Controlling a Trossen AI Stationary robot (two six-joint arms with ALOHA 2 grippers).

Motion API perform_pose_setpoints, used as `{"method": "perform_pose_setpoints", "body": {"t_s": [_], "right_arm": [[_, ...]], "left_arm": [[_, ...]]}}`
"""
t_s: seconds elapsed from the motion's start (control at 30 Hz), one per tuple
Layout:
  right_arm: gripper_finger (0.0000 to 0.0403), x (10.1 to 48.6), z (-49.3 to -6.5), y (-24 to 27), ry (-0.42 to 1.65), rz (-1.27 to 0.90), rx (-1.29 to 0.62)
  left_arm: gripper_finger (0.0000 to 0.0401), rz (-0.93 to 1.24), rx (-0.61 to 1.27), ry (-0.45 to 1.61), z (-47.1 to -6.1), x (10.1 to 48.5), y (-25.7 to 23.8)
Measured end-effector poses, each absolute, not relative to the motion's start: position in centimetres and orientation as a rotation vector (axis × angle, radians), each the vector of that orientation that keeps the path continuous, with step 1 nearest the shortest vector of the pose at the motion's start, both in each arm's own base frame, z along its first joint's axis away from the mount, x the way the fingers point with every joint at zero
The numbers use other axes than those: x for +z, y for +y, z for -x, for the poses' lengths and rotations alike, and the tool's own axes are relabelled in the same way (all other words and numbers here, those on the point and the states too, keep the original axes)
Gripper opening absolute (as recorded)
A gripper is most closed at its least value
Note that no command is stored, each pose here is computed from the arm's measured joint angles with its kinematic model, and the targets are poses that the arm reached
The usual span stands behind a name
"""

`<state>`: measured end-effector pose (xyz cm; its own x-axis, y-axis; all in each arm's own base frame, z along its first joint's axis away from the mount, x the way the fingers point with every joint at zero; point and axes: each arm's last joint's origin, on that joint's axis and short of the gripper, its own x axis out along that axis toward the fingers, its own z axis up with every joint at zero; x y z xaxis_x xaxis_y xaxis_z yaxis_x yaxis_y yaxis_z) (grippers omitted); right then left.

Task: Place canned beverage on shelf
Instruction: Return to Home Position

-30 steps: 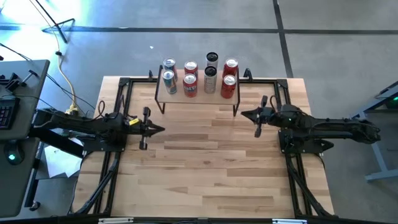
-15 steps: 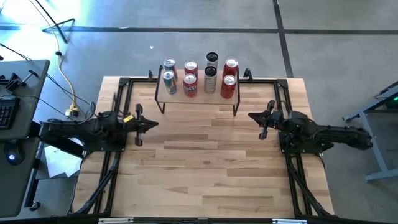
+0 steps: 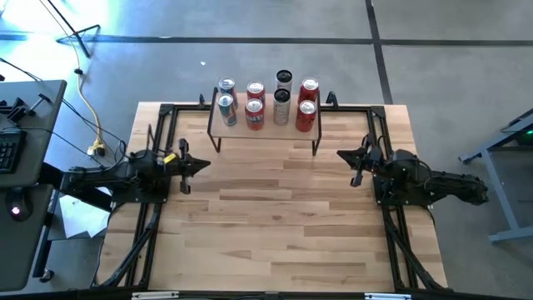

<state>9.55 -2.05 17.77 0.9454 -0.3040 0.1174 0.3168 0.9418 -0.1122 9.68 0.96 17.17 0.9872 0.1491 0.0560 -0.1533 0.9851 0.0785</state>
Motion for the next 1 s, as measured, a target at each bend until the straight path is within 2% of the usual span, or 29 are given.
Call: {"method": "perform_pose_setpoints", "body": {"t_s": [0.2, 0.4, 0.67, 1.0], "right_arm": [[0.0000, 17.19, -9.56, -2.16, -0.050, 0.058, -0.348], [0.0000, 17.08, -9.52, -2.32, -0.036, 0.052, -0.408], [0.0000, 16.97, -9.54, -2.35, -0.031, 0.024, -0.413], [0.0000, 16.96, -9.54, -2.34, -0.031, 0.024, -0.410]], "left_arm": [[0.0000, -0.082, 0.187, -0.062, -9.61, 17.31, 1.30], [0.0000, -0.015, 0.337, -0.038, -9.52, 17.05, 1.94], [0.0001, -0.158, 0.344, 0.004, -9.64, 16.91, 2.00], [0.0001, -0.158, 0.345, 0.004, -9.64, 16.91, 1.99]]}}
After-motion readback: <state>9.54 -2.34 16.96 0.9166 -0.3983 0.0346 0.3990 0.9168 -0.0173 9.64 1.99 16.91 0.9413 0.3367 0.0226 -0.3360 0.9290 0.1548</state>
